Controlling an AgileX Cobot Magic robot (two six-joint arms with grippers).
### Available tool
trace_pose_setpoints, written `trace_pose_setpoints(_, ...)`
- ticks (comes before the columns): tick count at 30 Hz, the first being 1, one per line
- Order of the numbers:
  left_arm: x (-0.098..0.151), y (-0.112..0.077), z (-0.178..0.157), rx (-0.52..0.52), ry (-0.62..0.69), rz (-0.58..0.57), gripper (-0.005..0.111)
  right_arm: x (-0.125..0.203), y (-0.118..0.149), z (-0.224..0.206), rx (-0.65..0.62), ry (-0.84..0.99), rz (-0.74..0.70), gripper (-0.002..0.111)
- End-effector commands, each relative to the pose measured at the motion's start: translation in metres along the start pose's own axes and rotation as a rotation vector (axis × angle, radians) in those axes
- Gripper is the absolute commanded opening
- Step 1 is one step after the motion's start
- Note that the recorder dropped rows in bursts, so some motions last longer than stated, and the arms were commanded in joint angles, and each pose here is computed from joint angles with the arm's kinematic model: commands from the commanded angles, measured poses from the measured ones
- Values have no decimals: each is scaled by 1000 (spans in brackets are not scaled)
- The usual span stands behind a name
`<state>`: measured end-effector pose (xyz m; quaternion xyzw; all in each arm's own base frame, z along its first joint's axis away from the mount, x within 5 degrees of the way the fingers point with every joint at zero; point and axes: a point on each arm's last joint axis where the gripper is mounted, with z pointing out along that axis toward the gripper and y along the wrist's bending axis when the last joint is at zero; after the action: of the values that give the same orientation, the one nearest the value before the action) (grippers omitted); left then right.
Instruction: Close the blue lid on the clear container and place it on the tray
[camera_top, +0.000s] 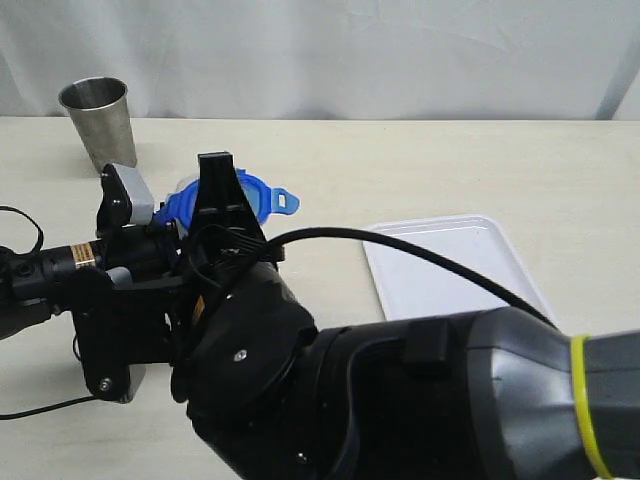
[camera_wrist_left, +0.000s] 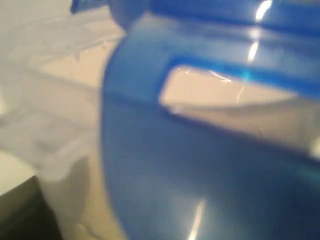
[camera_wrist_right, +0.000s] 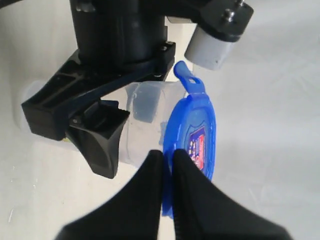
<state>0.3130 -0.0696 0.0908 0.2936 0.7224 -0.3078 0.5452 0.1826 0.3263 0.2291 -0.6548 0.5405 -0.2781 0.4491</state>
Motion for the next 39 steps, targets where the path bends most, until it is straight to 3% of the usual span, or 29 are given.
trace_pose_setpoints(1, -2, -1, 1, 16, -14, 10, 0, 0, -8, 2, 74, -29, -20, 4)
trace_pose_setpoints(7, -1, -2, 1, 24, -11, 13, 0, 15, -9, 17, -27, -5, 100, 4)
trace_pose_setpoints(18, -1, -1, 1, 19, -13, 11, 0, 1, -2, 12, -77, -116, 64, 4)
trace_pose_setpoints(24, -1, -1, 1, 19, -13, 11, 0, 3, -3, 12, -66, -99, 64, 4)
trace_pose_setpoints(30, -1, -1, 1, 19, -13, 11, 0, 10, -13, 13, 48, -14, 44, 4)
trace_pose_setpoints(39, -1, -2, 1, 25, -11, 13, 0, 0, -7, 11, -28, -128, 45, 4)
